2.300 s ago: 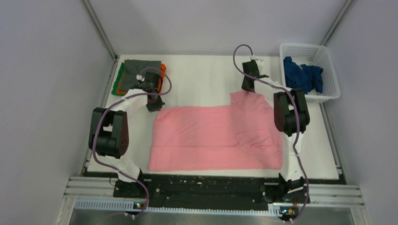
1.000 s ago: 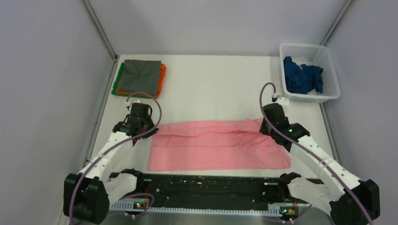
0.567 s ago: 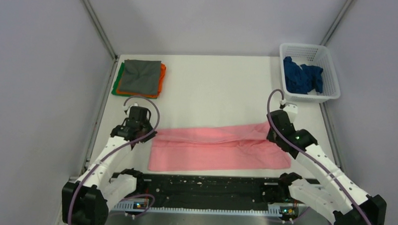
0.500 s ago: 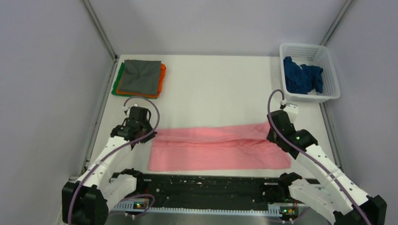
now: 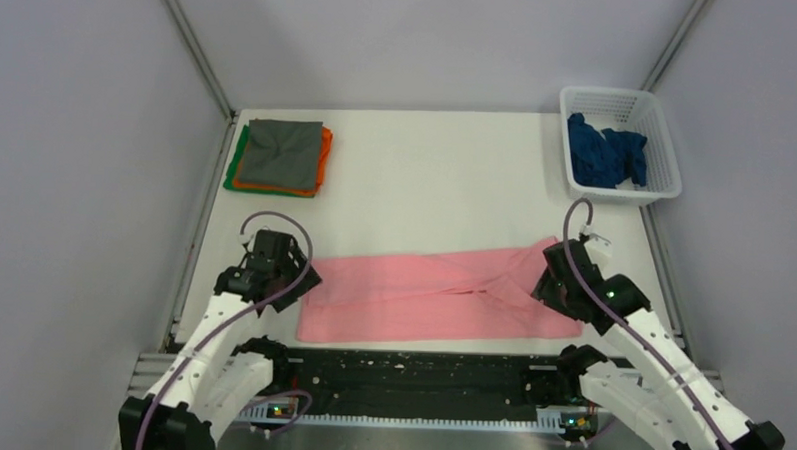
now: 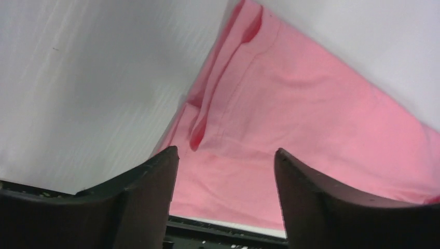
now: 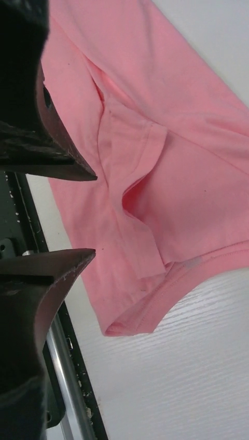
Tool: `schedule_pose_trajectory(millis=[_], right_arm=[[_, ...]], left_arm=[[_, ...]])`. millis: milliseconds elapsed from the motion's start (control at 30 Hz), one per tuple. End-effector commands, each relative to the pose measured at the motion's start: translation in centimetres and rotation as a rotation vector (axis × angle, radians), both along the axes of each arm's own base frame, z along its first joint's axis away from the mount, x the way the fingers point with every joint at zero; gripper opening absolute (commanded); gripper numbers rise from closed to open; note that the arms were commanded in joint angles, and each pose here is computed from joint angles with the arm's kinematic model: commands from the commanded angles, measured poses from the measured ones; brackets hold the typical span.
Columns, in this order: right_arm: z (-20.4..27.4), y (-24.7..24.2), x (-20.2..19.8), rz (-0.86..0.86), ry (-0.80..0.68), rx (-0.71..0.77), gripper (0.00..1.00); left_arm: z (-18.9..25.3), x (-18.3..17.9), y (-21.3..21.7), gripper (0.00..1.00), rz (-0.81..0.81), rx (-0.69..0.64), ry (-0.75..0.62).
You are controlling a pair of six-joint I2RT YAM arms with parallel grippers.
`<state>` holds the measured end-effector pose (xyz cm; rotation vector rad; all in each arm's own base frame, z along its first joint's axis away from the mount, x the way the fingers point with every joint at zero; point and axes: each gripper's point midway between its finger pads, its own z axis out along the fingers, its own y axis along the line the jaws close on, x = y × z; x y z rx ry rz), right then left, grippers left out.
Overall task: Fold and stack the t-shirts
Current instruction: Fold the other side of the tshirt into a rectangle
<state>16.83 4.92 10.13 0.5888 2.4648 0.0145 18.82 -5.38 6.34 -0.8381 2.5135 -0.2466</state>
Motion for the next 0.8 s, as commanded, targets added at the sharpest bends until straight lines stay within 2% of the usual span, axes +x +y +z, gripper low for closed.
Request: schedule_pose_trajectory(millis=[0, 33, 67, 100, 200, 300, 367, 567, 767], right_arm=[[1.4, -0.1, -0.8, -0.047, -0.07, 0.076, 0.62], [2.1, 0.5, -0.2, -0.023, -0.11, 0.106, 0.73], [2.6, 1.2, 0.4, 0.003, -0.148, 0.135, 0.91], [3.6, 2.2, 1.5, 0.033, -0.211, 0.178, 0.98], [5.6, 3.8, 4.4, 0.13, -0.347, 0.187, 0.99], [6.0, 5.1, 6.8, 0.185, -0.373, 0.164, 0.99], [4.5, 6.4, 7.9, 0.235, -0.317, 0.154, 0.99], [-1.3, 8.7, 8.8, 0.321, -0.101, 0.133, 0.98], [-6.2, 7.8, 5.8, 0.351, 0.07, 0.102, 0.98]], left_arm=[[2.9, 0.1, -0.5, 0.95, 0.032, -0.058, -0.093], [3.6, 0.5, -0.7, 0.98, 0.028, -0.068, -0.121], [4.3, 0.9, -0.9, 0.99, 0.015, -0.079, -0.144], [4.8, 1.3, -1.2, 0.99, -0.001, -0.089, -0.162], [5.6, 2.8, -2.9, 0.99, -0.059, -0.153, -0.202], [5.4, 4.2, -5.3, 0.99, -0.135, -0.245, -0.212], [4.9, 4.7, -6.4, 0.99, -0.168, -0.268, -0.198], [3.3, 5.2, -6.9, 0.99, -0.195, -0.23, -0.138], [2.2, 5.2, -6.7, 0.99, -0.191, -0.211, -0.118]])
